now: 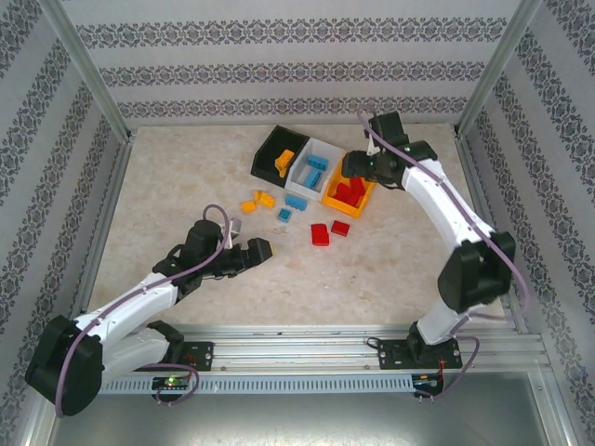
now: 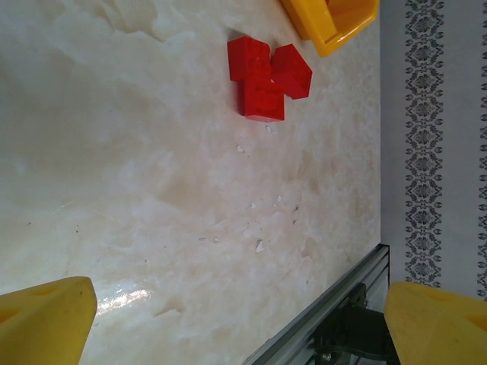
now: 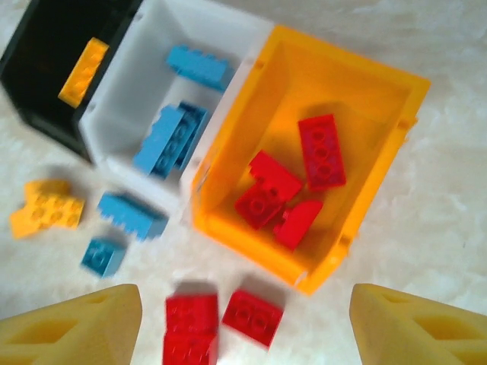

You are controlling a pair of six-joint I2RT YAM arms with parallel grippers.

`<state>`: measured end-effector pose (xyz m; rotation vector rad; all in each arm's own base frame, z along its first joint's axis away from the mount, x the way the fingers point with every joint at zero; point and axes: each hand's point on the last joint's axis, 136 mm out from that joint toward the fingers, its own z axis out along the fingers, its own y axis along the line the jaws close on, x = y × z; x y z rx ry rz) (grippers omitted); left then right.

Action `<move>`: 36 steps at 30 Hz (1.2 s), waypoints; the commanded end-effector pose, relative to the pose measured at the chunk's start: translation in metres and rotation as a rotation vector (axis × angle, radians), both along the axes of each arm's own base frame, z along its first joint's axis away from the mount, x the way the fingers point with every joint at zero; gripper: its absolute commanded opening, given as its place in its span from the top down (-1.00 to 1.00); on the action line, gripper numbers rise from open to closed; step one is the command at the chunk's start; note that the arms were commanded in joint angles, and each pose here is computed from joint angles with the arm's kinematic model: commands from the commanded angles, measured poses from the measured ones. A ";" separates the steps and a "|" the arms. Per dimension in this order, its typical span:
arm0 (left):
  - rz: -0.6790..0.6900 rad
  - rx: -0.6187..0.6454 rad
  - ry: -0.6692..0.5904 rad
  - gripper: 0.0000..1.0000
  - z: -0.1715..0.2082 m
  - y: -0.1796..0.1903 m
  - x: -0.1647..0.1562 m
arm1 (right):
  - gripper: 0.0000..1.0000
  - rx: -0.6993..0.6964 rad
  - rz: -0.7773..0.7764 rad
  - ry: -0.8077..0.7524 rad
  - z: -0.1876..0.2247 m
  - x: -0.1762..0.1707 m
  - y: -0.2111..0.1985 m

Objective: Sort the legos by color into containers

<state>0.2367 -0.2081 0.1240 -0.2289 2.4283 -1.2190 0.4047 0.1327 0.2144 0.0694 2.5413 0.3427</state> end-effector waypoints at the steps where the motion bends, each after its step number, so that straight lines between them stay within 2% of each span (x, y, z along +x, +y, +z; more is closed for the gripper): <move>1: 0.012 0.014 -0.011 -1.00 0.001 0.005 -0.002 | -0.49 -0.016 0.038 0.087 -0.024 -0.042 0.008; 7: 0.019 0.014 -0.020 -1.00 0.002 0.008 -0.006 | -0.58 -0.065 0.100 0.161 -0.057 -0.098 0.023; 12: 0.026 0.017 -0.025 -1.00 0.003 0.011 -0.009 | -0.63 -0.093 0.121 0.223 -0.090 -0.113 0.032; 15: 0.029 0.009 -0.027 -1.00 0.006 0.012 -0.010 | -0.64 -0.124 0.067 0.263 -0.108 -0.111 0.024; 25: 0.033 0.017 -0.031 -1.00 0.006 0.016 -0.015 | -0.63 -0.050 -0.188 0.253 -0.136 -0.078 0.028; 36: 0.029 0.056 -0.042 -1.00 0.007 0.028 -0.026 | -0.63 -0.097 -0.284 0.240 -0.160 -0.057 0.026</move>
